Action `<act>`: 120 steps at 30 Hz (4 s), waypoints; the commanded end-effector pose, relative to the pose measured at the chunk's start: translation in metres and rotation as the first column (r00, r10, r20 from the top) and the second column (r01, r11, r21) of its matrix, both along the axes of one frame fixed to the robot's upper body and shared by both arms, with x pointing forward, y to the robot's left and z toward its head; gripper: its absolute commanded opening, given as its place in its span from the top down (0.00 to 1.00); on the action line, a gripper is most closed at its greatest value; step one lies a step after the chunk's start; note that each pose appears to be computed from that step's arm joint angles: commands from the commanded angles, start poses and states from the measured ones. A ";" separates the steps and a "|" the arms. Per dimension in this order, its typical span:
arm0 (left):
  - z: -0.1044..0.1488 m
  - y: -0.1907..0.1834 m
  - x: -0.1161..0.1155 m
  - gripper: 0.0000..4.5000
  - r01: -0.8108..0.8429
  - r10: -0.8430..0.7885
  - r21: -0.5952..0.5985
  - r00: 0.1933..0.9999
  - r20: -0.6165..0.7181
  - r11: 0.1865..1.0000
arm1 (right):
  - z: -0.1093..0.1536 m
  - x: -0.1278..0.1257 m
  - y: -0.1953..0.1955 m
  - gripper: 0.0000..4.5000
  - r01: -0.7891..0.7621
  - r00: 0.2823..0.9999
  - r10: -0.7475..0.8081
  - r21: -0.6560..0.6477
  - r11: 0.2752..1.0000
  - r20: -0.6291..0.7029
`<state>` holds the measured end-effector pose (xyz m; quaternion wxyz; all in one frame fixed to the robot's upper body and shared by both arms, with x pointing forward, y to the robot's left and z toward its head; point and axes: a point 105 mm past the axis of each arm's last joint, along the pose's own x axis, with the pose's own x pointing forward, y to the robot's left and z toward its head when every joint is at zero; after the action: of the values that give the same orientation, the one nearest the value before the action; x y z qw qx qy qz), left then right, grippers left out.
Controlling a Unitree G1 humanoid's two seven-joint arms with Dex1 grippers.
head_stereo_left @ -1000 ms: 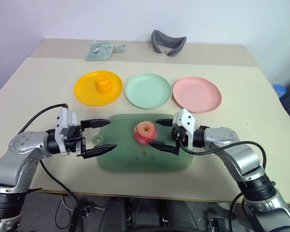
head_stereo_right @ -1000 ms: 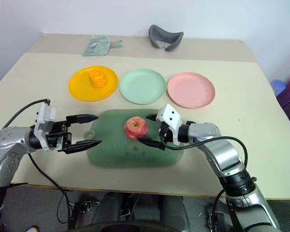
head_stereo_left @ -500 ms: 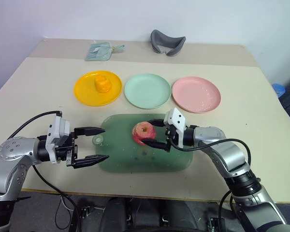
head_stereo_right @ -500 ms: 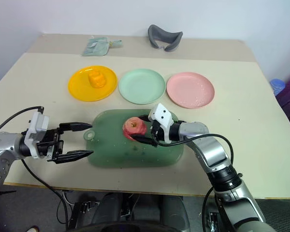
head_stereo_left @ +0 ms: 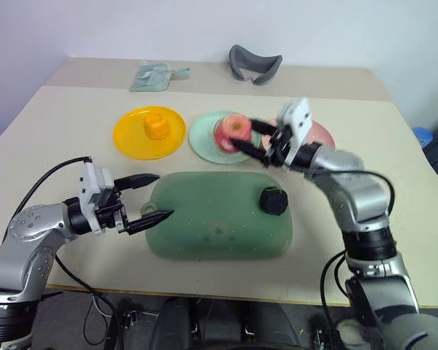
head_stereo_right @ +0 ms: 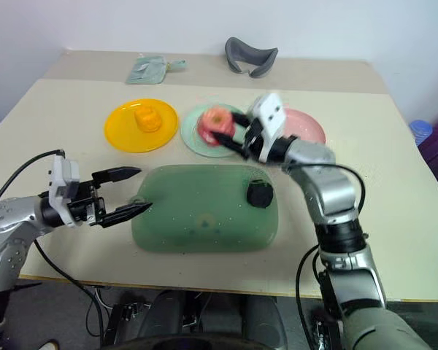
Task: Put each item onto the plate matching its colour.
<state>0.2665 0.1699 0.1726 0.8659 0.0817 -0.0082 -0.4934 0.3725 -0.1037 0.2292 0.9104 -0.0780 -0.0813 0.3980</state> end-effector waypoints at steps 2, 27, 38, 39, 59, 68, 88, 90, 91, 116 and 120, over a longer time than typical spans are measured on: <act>0.020 -0.020 0.018 0.00 -0.066 0.068 -0.055 0.997 0.027 0.996 | 0.002 0.036 -0.052 0.49 0.209 0.978 -0.209 -0.019 0.978 0.013; 0.023 -0.046 0.016 0.00 0.024 -0.026 -0.083 0.999 -0.021 0.996 | -0.018 0.040 -0.127 0.01 0.393 0.919 -0.389 -0.077 0.916 0.068; 0.017 -0.037 -0.016 0.00 0.354 -0.358 -0.066 0.931 -0.068 0.933 | -0.080 -0.063 -0.089 0.01 0.083 0.973 -0.096 -0.070 0.994 -0.212; 0.016 -0.036 -0.019 0.00 0.384 -0.386 -0.046 0.919 -0.082 0.922 | -0.084 -0.066 -0.086 0.01 0.071 0.970 -0.084 -0.064 0.995 -0.230; 0.015 -0.029 -0.021 0.00 0.400 -0.397 0.027 0.914 -0.083 0.916 | -0.108 -0.084 -0.047 0.01 -0.103 0.921 0.093 -0.008 0.995 -0.379; 0.013 -0.027 -0.023 0.00 0.369 -0.366 0.024 0.927 -0.076 0.929 | -0.111 -0.088 -0.038 0.59 -0.147 0.911 0.133 -0.004 0.989 -0.390; 0.021 -0.005 0.036 0.00 -0.199 0.202 -0.050 0.977 0.071 0.979 | -0.041 0.051 0.027 0.88 0.058 0.998 -0.057 0.033 0.998 -0.021; 0.021 0.002 0.041 0.00 -0.271 0.275 -0.055 0.957 0.095 0.961 | -0.043 0.063 0.036 0.88 0.073 0.997 -0.073 0.024 0.997 -0.013; 0.019 0.004 0.041 0.00 -0.296 0.300 -0.047 0.949 0.100 0.954 | -0.045 0.067 0.040 0.88 0.083 0.996 -0.083 0.023 0.996 -0.013; -0.013 0.012 0.010 0.00 -0.224 0.216 0.033 0.964 0.151 0.974 | -0.054 -0.001 -0.074 0.01 0.196 0.977 -0.186 -0.102 0.975 0.101; -0.012 0.014 0.007 0.00 -0.193 0.183 0.065 0.975 0.127 0.979 | -0.067 -0.045 -0.123 0.01 0.292 0.956 -0.291 -0.164 0.942 0.031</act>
<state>0.2767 0.1850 0.1466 0.9085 0.1367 -0.0146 -0.3946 0.3382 -0.2221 0.1338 0.9492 -0.1585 0.0012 0.2720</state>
